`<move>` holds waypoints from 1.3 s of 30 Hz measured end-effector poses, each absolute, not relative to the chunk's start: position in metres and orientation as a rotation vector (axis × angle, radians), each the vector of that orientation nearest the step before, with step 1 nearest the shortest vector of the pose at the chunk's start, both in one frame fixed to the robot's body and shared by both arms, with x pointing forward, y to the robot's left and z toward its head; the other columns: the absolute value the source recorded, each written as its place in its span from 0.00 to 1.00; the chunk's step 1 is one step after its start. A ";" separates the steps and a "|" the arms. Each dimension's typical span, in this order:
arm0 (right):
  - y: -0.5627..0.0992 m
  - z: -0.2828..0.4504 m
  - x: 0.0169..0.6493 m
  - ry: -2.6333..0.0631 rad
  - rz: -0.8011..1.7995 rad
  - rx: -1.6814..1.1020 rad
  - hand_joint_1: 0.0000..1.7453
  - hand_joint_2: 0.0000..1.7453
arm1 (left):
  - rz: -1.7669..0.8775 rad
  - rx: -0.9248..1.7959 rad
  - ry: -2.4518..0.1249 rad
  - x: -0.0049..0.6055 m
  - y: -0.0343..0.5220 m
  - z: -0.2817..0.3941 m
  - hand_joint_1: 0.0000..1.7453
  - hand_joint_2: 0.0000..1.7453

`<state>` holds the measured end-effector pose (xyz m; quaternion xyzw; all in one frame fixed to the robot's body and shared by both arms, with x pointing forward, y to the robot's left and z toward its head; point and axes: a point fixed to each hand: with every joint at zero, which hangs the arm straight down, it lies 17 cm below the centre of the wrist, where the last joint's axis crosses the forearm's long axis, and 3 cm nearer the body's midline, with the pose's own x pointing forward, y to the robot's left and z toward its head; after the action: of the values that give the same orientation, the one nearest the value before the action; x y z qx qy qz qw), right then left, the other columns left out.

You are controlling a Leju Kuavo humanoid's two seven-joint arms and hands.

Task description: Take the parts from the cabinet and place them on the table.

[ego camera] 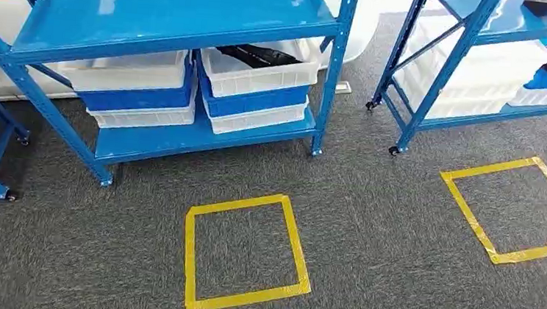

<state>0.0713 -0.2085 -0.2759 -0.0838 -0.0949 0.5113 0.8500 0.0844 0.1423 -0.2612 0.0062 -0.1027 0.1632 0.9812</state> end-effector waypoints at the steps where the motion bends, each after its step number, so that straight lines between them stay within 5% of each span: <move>1: -0.208 -0.276 0.073 -0.202 1.076 -0.178 0.00 0.00 | 0.329 0.012 -0.209 0.086 0.142 -0.261 0.00 0.00; 39: -0.217 -0.277 0.070 -0.193 1.074 -0.171 0.00 0.00 | 0.325 0.000 -0.203 0.086 0.139 -0.261 0.00 0.00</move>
<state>0.0700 -0.2166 -0.2773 -0.0810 -0.0915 0.5102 0.8514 0.0862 0.1389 -0.2606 -0.0002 -0.1010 0.1614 0.9817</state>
